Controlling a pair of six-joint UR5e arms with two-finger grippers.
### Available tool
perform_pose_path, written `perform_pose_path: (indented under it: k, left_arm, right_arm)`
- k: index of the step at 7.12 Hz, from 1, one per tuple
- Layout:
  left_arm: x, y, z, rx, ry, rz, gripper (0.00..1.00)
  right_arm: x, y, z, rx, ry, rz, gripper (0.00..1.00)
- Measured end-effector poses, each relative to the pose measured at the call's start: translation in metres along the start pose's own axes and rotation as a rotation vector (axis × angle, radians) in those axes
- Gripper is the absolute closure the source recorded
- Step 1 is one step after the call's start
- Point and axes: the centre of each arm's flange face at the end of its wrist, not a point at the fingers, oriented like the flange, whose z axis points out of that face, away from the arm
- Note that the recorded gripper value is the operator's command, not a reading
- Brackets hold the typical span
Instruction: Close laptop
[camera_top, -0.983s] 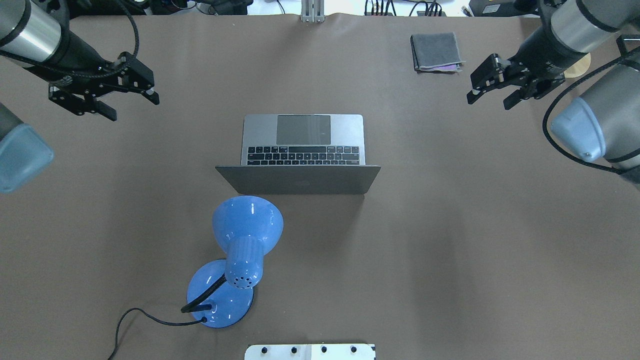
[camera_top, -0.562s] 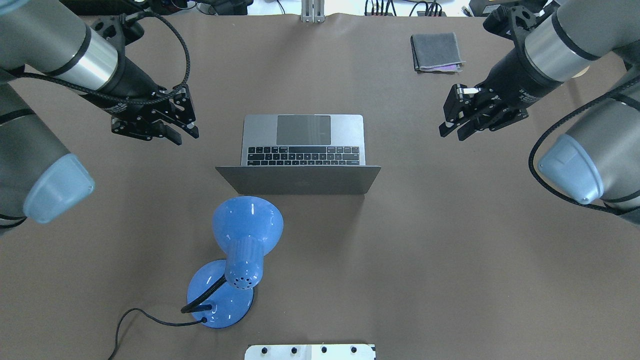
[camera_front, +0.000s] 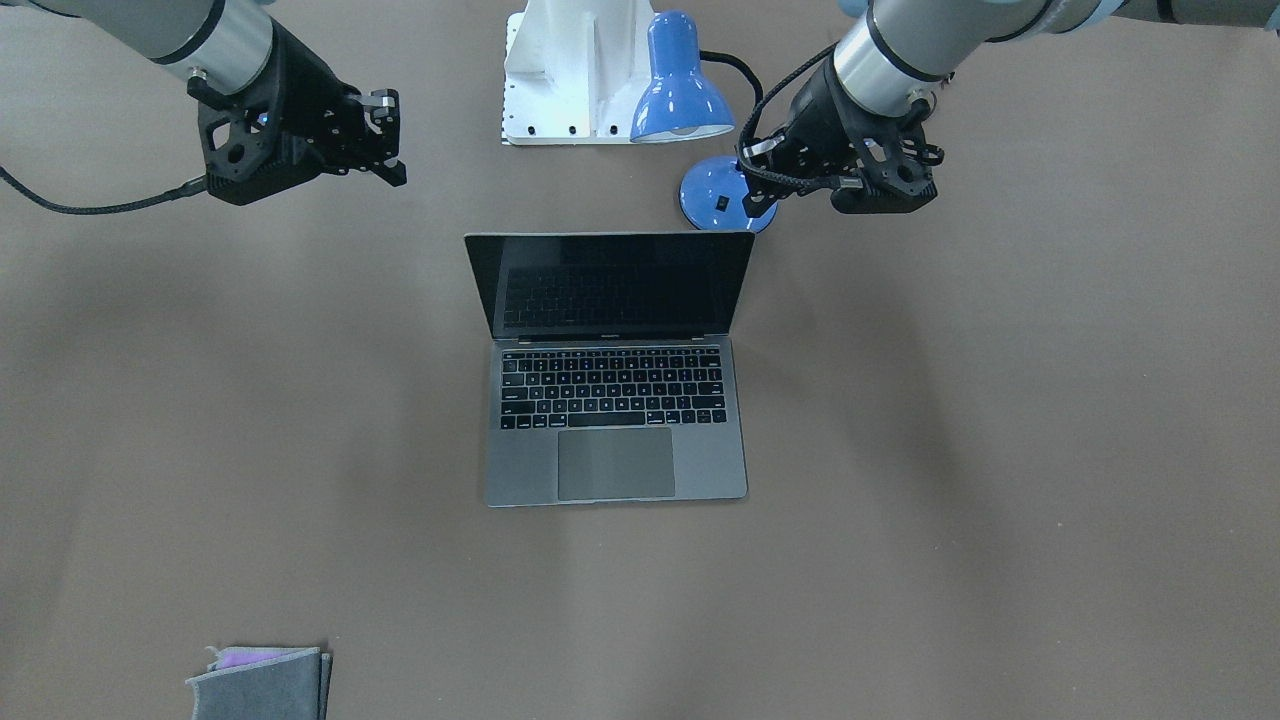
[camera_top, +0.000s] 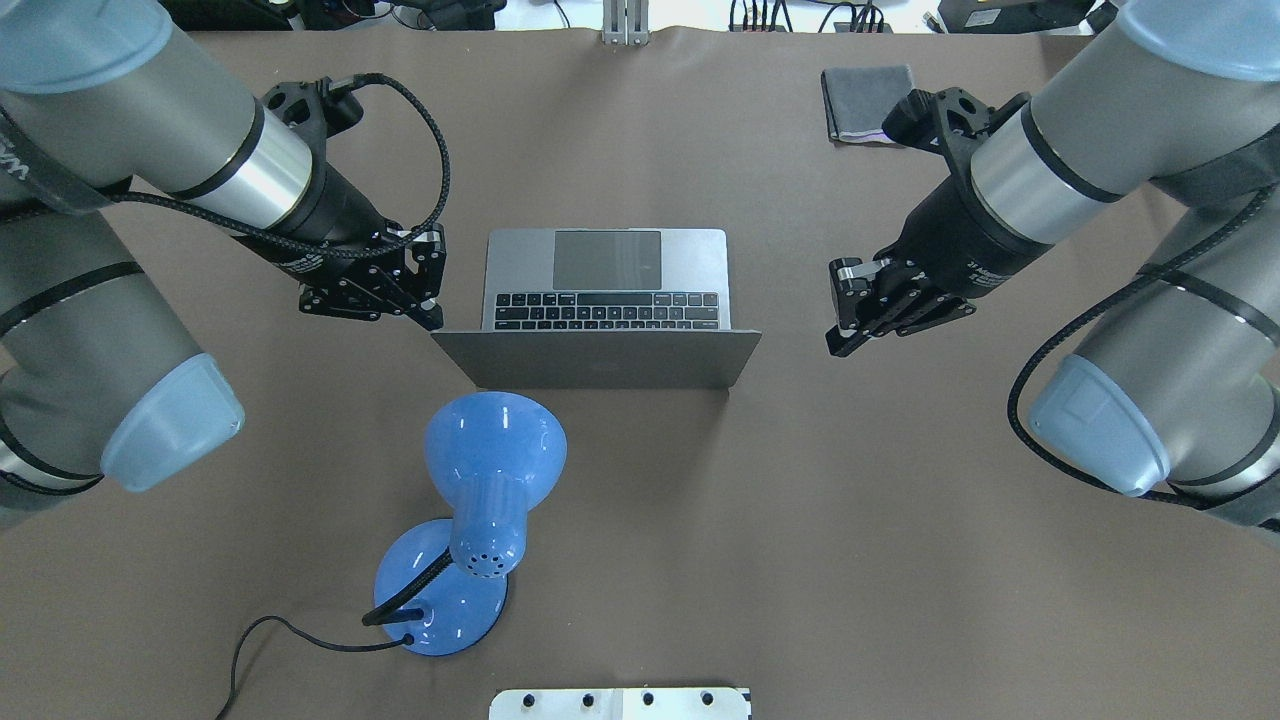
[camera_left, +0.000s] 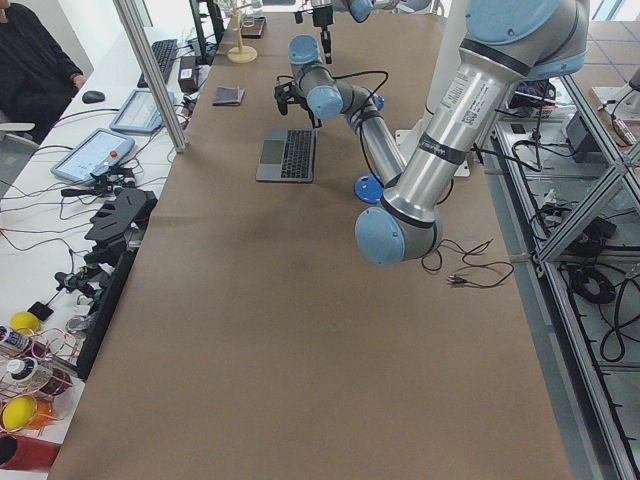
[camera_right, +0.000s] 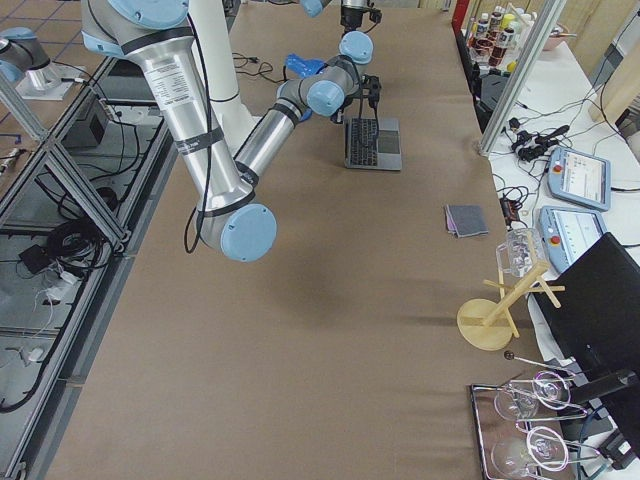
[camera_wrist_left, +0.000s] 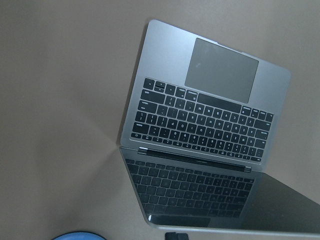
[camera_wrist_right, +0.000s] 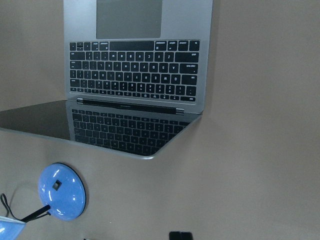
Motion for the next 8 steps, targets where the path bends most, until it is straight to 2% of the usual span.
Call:
perform_pose_path:
  k: [2,5,8]
  left_arm:
    - [0.003,0.010,0.017,-0.030,-0.013,0.008,1.00]
    - [0.006,0.025,0.035,-0.065,-0.026,0.020,1.00]
    - [0.004,0.024,0.051,-0.073,-0.049,0.011,1.00]
  right_arm:
    - [-0.018,0.012,0.026,-0.017,0.015,-0.014,1.00]
    - [-0.036,0.021,0.058,-0.010,0.049,-0.039,1.00]
    - [-0.036,0.005,0.081,0.005,0.049,-0.054,1.00]
